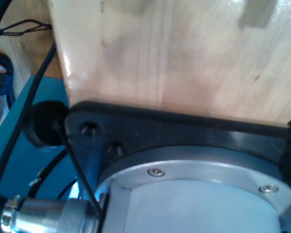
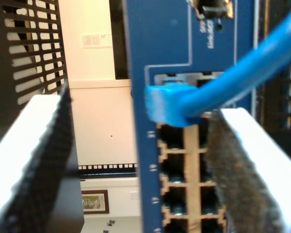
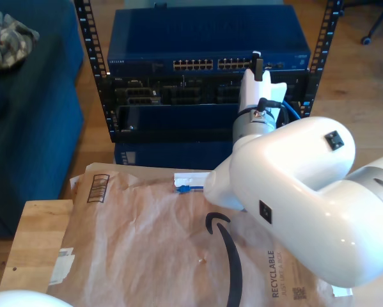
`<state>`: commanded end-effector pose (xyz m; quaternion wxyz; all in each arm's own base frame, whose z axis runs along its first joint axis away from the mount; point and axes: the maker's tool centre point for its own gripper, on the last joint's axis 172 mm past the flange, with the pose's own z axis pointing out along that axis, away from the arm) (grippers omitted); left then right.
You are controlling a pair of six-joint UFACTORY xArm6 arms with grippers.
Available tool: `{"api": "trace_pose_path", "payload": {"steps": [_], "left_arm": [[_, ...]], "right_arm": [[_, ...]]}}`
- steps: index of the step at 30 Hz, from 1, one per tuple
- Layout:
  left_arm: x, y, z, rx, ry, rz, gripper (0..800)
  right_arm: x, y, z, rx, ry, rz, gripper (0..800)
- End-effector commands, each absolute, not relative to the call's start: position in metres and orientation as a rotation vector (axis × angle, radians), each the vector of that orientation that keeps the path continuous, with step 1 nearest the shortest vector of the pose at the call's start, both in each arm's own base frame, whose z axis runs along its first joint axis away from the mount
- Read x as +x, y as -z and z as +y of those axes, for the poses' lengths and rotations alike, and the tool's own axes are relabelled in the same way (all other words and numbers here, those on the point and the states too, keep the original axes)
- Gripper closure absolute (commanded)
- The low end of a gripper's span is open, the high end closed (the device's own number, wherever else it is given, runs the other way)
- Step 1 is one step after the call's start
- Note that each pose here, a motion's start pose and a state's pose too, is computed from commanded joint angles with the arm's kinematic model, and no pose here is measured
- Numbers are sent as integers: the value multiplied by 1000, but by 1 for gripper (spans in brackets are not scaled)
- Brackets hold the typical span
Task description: Grab the cable and plug it in
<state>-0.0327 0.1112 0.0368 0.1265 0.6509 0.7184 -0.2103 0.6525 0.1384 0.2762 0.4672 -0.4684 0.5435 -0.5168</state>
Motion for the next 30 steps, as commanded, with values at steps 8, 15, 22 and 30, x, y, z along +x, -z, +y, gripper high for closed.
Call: {"api": "trace_pose_path", "payload": {"steps": [8,15,22,30], "left_arm": [[-33,-37,111,1895,612,2091,0],[-33,-37,111,1893,612,2093,0],[-33,-37,111,1895,612,2091,0],[-33,-37,111,1895,612,2091,0]], "right_arm": [[617,-276,118,-1369,1197,1284,247],[596,-281,62,-1556,1135,1306,169],[555,-262,-28,-1860,1085,1410,62],[446,-243,-166,-2106,1012,1813,7]]}}
